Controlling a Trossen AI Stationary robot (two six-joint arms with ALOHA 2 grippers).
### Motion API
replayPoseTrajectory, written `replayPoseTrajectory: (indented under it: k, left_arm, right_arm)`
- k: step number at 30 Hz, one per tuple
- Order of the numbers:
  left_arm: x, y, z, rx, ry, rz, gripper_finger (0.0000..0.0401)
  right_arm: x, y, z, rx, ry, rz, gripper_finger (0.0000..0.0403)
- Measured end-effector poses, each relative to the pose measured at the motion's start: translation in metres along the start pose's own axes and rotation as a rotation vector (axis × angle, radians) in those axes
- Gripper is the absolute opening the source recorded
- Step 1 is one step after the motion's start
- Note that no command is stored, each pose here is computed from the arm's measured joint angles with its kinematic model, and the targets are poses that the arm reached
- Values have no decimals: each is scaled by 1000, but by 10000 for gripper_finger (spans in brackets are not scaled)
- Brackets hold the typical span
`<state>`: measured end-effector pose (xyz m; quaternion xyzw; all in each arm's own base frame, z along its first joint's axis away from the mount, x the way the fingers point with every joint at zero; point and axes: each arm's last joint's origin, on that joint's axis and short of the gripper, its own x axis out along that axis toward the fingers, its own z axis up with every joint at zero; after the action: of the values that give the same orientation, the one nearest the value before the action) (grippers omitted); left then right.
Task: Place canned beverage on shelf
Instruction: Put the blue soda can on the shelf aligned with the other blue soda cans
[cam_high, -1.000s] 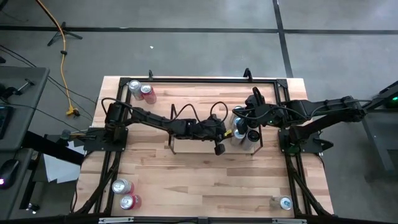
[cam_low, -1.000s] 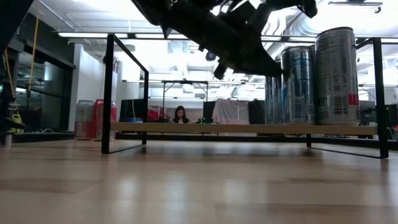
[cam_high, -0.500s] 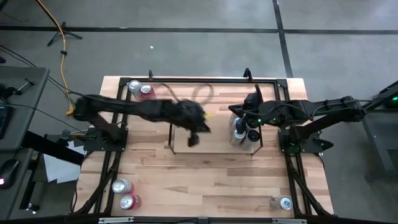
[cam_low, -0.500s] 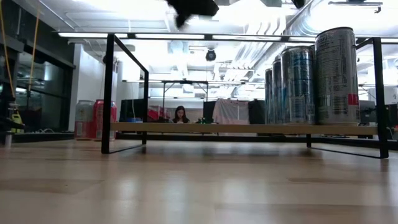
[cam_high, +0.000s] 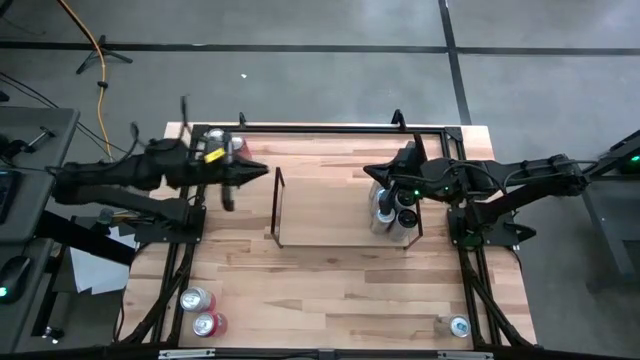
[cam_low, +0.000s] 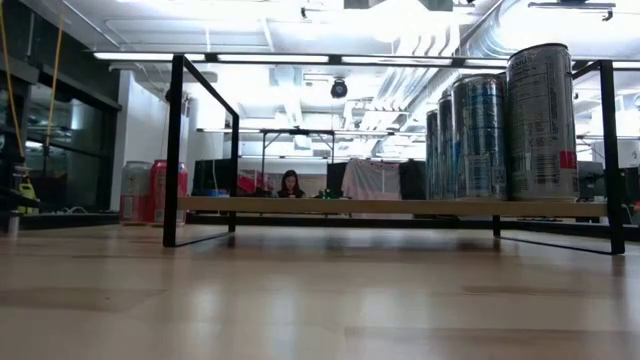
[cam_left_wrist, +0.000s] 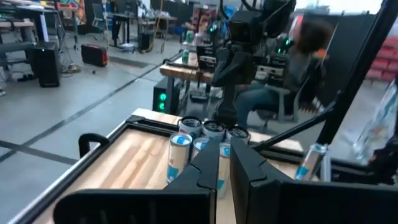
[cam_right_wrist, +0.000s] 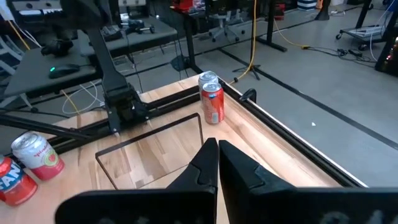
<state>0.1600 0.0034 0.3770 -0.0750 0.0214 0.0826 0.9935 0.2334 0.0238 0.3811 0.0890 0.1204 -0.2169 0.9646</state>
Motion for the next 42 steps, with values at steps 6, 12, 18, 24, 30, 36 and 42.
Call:
replayPoseTrajectory:
  k: [6, 12, 18, 24, 30, 36, 42]
  left_arm:
    - [-21, 8, -17, -76, -124, 25, 0]
    - [-24, 8, -17, -82, -159, 22, 0]
    - [-22, 8, -19, -61, -143, 28, 0]
    - [-19, 8, -21, -57, -124, 31, 0]
    - [-17, 8, -24, -44, -93, 37, 0]
    - [-17, 8, -24, -42, -93, 37, 0]
    - [-17, 8, -24, -43, -92, 37, 0]
  right_arm:
    - [0, 0, 0, 0, 0, 0, 0]
    - [0, 0, 0, 0, 0, 0, 0]
    - [0, 0, 0, -1, 1, 0, 0]
    - [0, 0, 0, -1, 1, 0, 0]
    - [0, 0, 0, 7, 1, 0, 0]
    - [0, 0, 0, 7, 1, 0, 0]
    - [0, 0, 0, 7, 1, 0, 0]
